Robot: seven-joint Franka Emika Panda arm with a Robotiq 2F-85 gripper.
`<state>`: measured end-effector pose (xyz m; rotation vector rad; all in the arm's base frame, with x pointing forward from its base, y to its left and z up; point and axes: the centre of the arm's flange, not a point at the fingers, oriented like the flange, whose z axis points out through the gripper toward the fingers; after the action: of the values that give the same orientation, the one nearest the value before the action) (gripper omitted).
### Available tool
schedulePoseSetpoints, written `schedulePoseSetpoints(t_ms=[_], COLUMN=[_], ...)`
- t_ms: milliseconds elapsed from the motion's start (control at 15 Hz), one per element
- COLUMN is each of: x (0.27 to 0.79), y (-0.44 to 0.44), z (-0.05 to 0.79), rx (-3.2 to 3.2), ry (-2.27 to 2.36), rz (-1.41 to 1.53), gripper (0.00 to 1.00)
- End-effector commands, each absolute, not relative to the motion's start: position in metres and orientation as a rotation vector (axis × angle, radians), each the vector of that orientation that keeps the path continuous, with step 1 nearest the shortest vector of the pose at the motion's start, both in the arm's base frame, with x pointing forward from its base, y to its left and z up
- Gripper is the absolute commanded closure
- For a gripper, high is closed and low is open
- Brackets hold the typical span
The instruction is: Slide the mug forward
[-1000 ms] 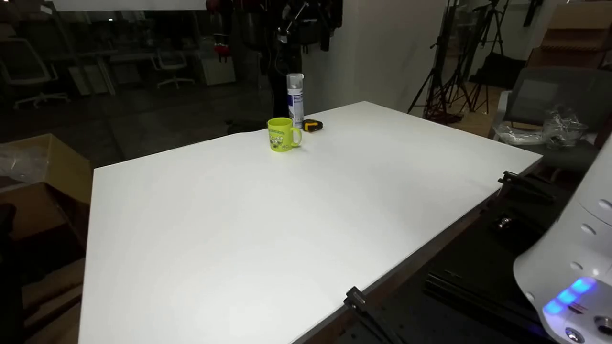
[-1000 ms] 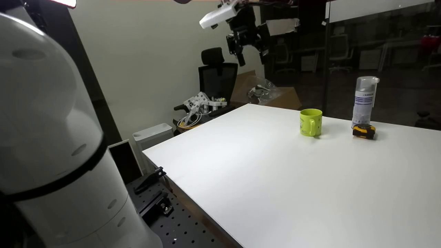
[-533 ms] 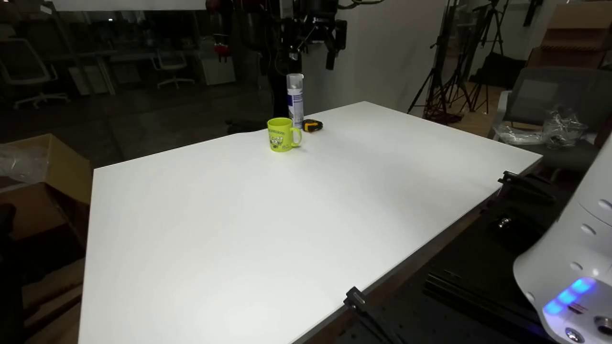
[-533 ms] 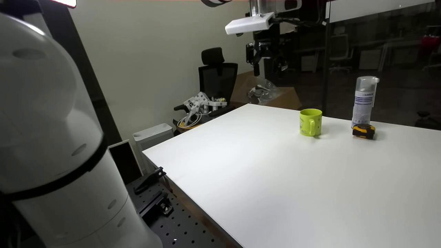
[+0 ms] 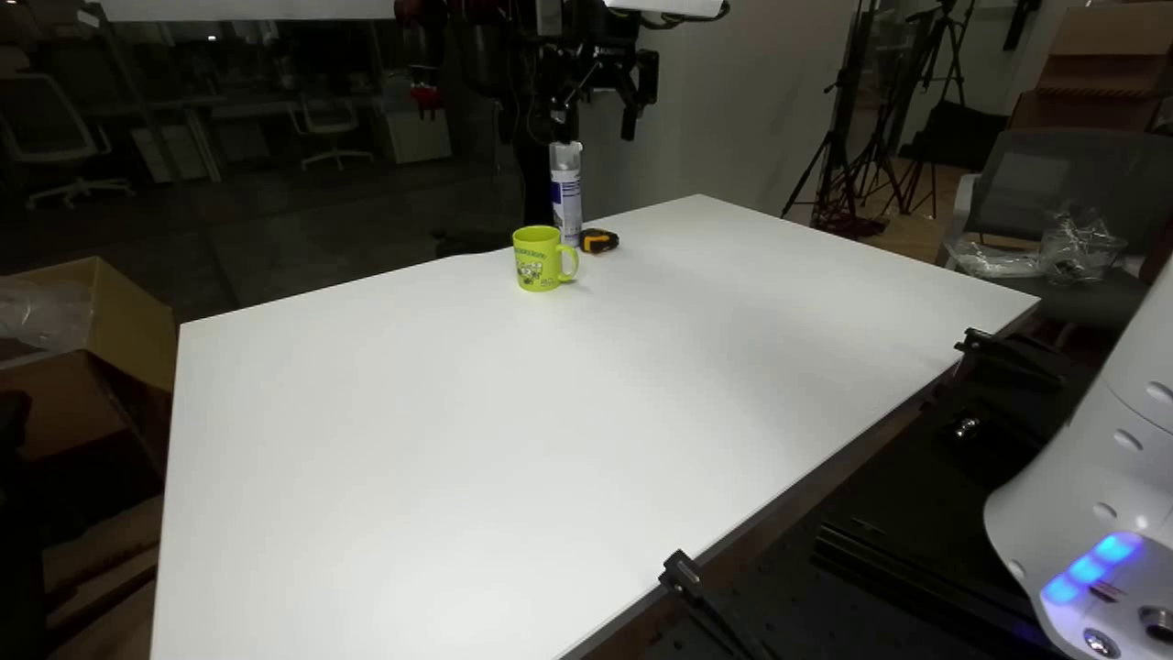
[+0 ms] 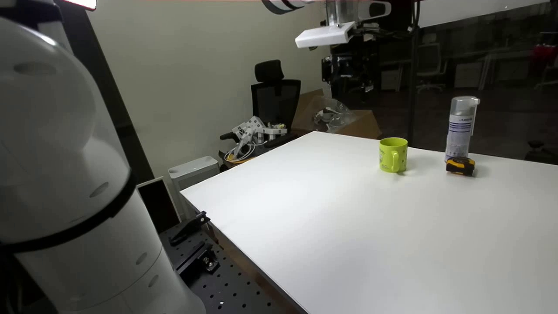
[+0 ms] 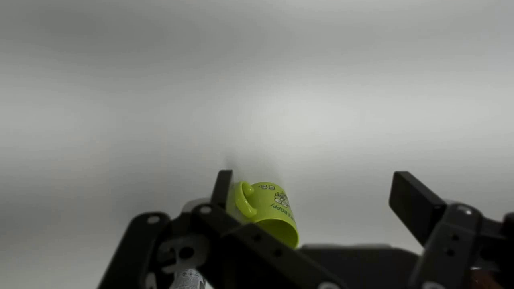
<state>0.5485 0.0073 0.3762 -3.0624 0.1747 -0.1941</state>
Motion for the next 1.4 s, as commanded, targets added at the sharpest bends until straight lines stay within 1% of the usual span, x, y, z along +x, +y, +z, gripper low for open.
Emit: schedulePoseSetpoints(t_ms=[0,267,333,400,533,800,1333], x=[0.626,0.681,0.686,0.641,0.658,0.678,0.750], y=[-0.030,-0.077,-0.081,-0.078,-0.084,-0.080,-0.057], z=[0.351,0.296,0.289,0.295,0.276,0.266,0.230], rx=[-3.066,-3.117,-3.134,-3.113,-3.128,-3.137,-3.159], ry=[0.395,0.559,0.577,0.501,0.525,0.491,0.214], rz=[-0.118,-0.092,-0.083,-0.107,-0.094,-0.112,-0.082], gripper=[0.00,0.00,0.00,0.00,0.00,0.00,0.00])
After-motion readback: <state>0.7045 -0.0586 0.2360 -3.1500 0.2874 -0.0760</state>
